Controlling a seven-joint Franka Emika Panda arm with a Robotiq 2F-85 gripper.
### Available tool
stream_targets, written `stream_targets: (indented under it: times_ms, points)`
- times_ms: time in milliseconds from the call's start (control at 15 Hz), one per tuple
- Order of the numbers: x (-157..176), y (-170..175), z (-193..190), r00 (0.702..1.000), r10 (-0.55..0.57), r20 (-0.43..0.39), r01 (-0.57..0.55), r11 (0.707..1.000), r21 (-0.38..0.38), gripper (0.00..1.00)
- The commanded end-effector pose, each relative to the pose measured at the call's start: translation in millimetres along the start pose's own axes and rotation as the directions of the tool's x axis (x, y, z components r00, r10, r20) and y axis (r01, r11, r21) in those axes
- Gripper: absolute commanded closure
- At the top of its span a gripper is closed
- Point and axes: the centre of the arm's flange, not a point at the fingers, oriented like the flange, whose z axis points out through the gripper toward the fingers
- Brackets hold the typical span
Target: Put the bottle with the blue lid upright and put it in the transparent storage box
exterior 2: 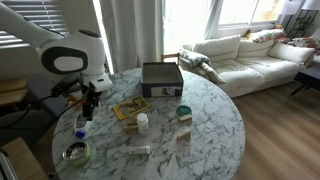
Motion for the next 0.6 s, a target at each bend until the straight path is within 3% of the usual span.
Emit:
stream_targets:
  times_ms: [0, 333, 533]
  points:
    - [-2, -2, 5, 1.000, 0.026, -0.001, -0.026, 0.999, 0.045, 0.00]
    - [-19, -14, 30, 0.974, 0.224, 0.028, -0.224, 0.944, 0.244, 0.00]
    - [-37, -13, 48, 0.952, 0.300, 0.070, -0.307, 0.917, 0.253, 0.00]
